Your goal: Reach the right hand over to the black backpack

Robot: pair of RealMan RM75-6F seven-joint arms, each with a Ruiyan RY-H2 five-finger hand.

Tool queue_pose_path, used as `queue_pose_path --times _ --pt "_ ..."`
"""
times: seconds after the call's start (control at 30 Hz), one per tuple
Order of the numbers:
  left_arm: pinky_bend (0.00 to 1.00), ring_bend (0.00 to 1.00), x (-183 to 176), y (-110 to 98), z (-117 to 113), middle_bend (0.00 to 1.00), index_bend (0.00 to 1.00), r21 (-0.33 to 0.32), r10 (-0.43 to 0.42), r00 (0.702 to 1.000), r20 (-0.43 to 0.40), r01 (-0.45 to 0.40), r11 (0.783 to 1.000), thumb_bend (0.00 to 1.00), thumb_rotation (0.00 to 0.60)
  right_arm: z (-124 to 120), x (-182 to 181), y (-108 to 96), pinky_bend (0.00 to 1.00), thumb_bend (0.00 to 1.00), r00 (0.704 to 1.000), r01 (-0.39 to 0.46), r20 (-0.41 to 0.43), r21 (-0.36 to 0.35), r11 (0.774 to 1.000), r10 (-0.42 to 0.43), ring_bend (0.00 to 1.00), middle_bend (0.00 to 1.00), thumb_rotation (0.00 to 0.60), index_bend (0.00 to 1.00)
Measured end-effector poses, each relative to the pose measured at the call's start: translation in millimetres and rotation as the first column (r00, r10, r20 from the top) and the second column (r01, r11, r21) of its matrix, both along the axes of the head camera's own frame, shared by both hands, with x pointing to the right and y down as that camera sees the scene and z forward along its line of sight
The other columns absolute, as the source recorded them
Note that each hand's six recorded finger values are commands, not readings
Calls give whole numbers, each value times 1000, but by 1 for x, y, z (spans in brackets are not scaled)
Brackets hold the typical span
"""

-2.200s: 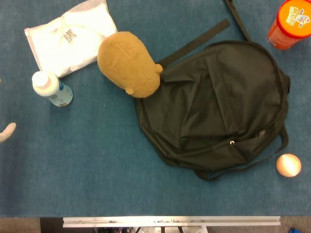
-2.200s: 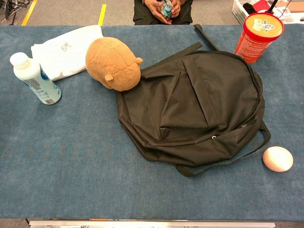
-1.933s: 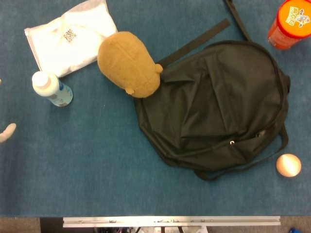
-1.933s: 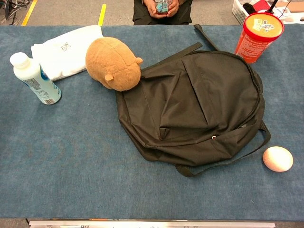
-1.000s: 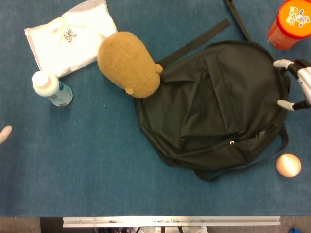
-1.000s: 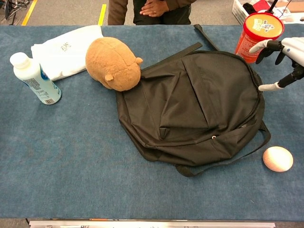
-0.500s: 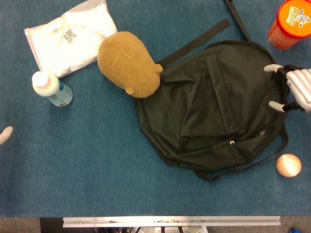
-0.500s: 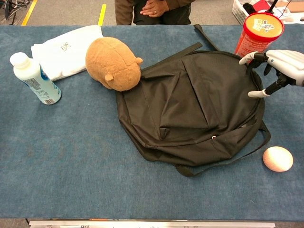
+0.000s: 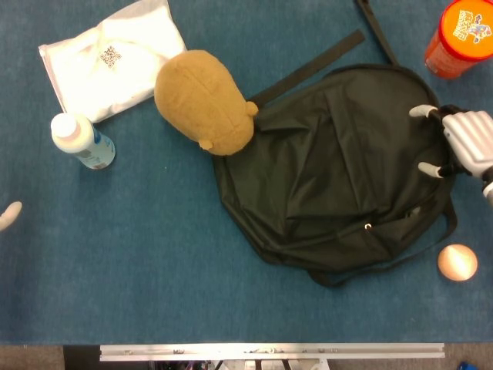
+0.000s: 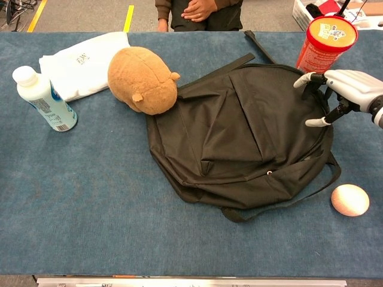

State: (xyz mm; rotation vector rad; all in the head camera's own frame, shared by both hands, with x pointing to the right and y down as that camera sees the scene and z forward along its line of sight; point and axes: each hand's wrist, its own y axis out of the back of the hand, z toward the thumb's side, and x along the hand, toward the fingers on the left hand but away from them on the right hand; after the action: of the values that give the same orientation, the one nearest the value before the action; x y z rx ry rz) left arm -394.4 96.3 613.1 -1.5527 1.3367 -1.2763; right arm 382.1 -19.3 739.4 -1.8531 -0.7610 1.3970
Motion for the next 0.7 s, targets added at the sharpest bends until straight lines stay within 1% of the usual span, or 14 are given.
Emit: queue_pose_path --times 0.23,0.33,0.47,0.63,0.7 --pt "96 78 -1 2 1 150 169 -5 1 1000 5 0 1000 155 600 17 6 5 380 142 999 -9 -36 -44 999 7 267 390 600 254" --pt "96 78 -1 1 1 150 169 -6 1 1000 5 -1 1000 155 600 19 6 7 380 142 999 -5 -44 -50 999 2 267 390 600 254" --pt "96 78 -1 1 0 150 169 -2 -1 1000 2 1 1000 155 600 13 2 5 380 142 1000 3 -30 -32 999 -4 267 390 600 254" --pt "96 78 -1 2 1 150 169 -5 1 1000 5 -1 1000 155 600 -3 -8 1 380 141 1000 27 0 18 999 -27 267 390 600 254" --pt "96 78 -1 2 1 150 169 -6 2 1000 5 -2 1000 155 600 -5 -10 -2 380 140 1000 28 4 30 999 -28 267 390 600 254"
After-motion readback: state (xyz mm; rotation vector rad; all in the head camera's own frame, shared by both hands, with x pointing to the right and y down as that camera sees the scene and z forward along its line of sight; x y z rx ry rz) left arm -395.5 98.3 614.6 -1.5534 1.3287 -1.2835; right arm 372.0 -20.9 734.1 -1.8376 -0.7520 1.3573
